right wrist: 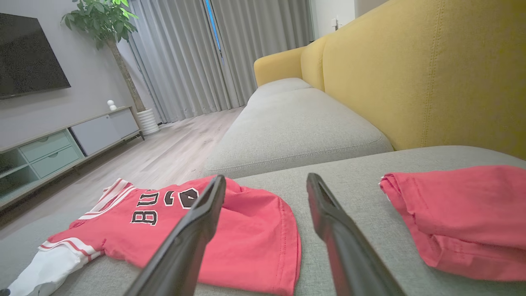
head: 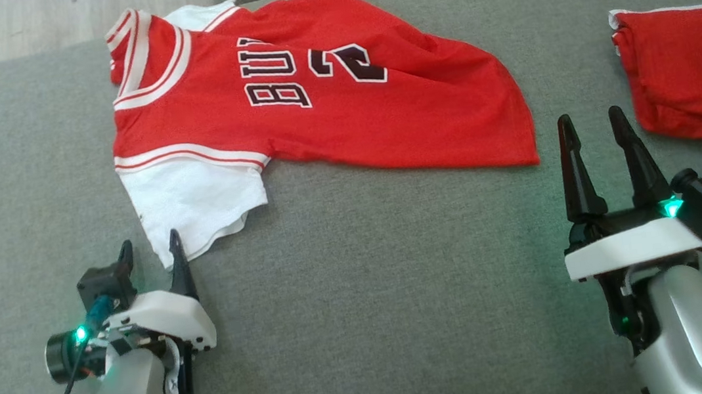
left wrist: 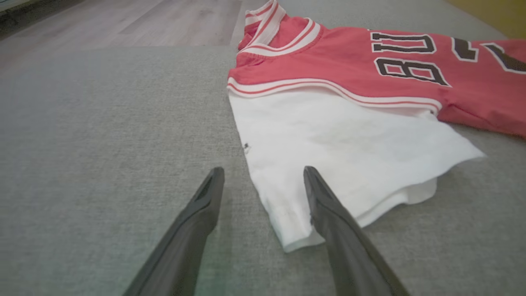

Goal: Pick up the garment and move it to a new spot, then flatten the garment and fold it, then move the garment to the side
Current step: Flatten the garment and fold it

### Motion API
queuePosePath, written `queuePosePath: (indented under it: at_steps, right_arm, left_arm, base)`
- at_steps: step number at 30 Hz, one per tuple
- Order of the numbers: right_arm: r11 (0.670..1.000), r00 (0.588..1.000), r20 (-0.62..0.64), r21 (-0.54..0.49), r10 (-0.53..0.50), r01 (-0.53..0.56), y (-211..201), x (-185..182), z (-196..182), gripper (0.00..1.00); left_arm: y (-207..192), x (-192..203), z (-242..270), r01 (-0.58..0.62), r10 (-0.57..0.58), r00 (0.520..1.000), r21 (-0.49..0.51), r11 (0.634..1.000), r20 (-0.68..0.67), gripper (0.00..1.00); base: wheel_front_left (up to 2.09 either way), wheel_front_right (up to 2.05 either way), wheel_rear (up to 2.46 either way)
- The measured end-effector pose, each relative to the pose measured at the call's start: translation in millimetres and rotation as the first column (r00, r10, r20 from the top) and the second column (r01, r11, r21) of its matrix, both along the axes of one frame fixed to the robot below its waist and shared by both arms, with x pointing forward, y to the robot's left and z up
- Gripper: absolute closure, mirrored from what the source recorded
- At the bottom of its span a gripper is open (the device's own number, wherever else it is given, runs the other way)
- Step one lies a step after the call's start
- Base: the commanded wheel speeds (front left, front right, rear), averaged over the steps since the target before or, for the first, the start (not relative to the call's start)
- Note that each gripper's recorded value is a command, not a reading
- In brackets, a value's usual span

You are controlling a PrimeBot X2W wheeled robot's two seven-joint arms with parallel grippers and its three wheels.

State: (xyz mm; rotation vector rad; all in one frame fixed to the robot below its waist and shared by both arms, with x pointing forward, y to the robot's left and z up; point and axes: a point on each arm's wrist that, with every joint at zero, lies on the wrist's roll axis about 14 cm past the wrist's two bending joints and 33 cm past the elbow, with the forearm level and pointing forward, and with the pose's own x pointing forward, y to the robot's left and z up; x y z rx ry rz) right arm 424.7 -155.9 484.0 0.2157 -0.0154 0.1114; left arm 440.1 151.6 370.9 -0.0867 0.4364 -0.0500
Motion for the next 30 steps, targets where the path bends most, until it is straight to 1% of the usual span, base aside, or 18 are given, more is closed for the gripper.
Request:
queuePosePath:
  at_steps: [8, 10, 15, 23, 24, 25, 26, 30]
  right_arm:
    - [1.000, 1.000, 0.005, 0.001, 0.009, -0.009, 3, 0, 2, 0.00]
    - [1.000, 1.000, 0.002, 0.004, 0.009, -0.009, 3, 0, 1, 0.00]
    - [1.000, 1.000, -0.002, 0.007, 0.005, -0.005, 2, -1, 0, 0.00]
    - [1.000, 1.000, -0.009, 0.009, -0.005, 0.005, -2, -2, -2, 0.00]
    - [1.000, 1.000, -0.009, 0.009, -0.006, 0.006, -2, -2, -2, 0.00]
    - [1.000, 1.000, -0.009, 0.009, -0.007, 0.007, -2, -2, -2, 0.00]
    - [1.000, 1.000, -0.009, 0.009, -0.007, 0.007, -2, -3, -2, 0.00]
    - [1.000, 1.000, -0.007, 0.008, -0.010, 0.010, -3, -3, -1, 0.00]
  left_arm:
    - [5, -10, -11, -0.002, 0.003, 0.998, 0.015, 1.000, -0.064, 0.00]
    - [3, -10, -13, 0.003, -0.003, 0.997, -0.009, 1.000, -0.080, 0.00]
    - [-4, -7, -13, 0.033, -0.035, 0.995, -0.025, 0.999, -0.095, 0.00]
    - [-28, -4, -13, 0.116, -0.127, 0.985, -0.094, 0.989, -0.118, 0.00]
    - [-31, -4, -12, 0.122, -0.135, 0.984, -0.106, 0.987, -0.117, 0.08]
    - [-35, -4, -11, 0.133, -0.146, 0.983, -0.118, 0.984, -0.113, 0.56]
    - [-39, -4, -11, 0.141, -0.155, 0.981, -0.128, 0.982, -0.113, 0.99]
    - [-61, -6, -5, 0.179, -0.199, 0.975, -0.182, 0.967, -0.095, 1.00]
  base:
    - [0.00, 0.00, 0.00]
    - [0.00, 0.00, 0.00]
    - [0.00, 0.00, 0.00]
    - [0.00, 0.00, 0.00]
    - [0.00, 0.00, 0.00]
    - [0.00, 0.00, 0.00]
    - [0.00, 0.00, 0.00]
    - [0.00, 0.00, 0.00]
